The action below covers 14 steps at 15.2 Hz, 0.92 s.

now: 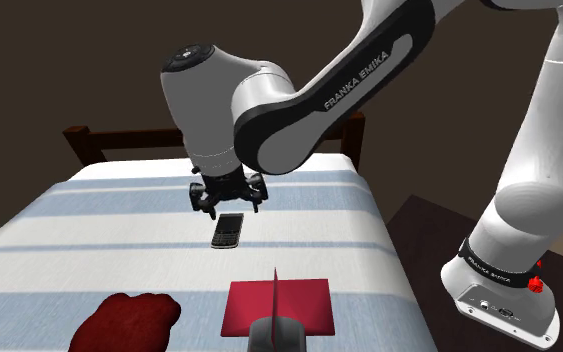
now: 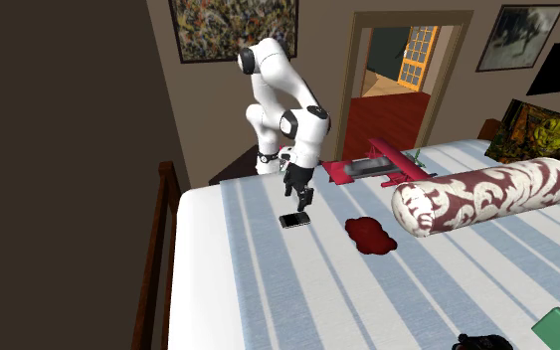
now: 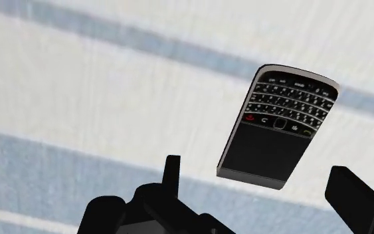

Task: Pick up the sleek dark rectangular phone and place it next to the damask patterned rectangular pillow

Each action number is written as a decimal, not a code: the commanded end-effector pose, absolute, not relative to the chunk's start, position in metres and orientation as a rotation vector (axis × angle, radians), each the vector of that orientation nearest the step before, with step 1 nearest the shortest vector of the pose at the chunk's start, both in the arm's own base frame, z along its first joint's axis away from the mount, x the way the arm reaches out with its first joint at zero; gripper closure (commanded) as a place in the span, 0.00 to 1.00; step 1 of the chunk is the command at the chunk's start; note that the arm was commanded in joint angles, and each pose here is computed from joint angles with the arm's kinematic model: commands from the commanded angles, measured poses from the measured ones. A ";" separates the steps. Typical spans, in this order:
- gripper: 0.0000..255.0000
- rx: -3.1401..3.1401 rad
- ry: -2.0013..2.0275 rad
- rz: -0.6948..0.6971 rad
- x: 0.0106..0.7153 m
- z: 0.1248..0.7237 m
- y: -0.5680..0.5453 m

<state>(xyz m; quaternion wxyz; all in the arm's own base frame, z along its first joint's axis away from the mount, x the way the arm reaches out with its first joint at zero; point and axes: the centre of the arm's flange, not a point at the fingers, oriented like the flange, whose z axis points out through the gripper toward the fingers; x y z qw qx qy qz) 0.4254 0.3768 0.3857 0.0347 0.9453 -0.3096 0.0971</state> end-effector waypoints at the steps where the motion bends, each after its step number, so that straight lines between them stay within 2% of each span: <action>1: 0.00 2.883 -1.002 0.306 0.437 0.371 0.395; 9: 0.00 2.877 -1.015 0.306 0.447 0.330 0.395; 14: 0.00 2.877 -1.015 0.306 0.447 0.327 0.395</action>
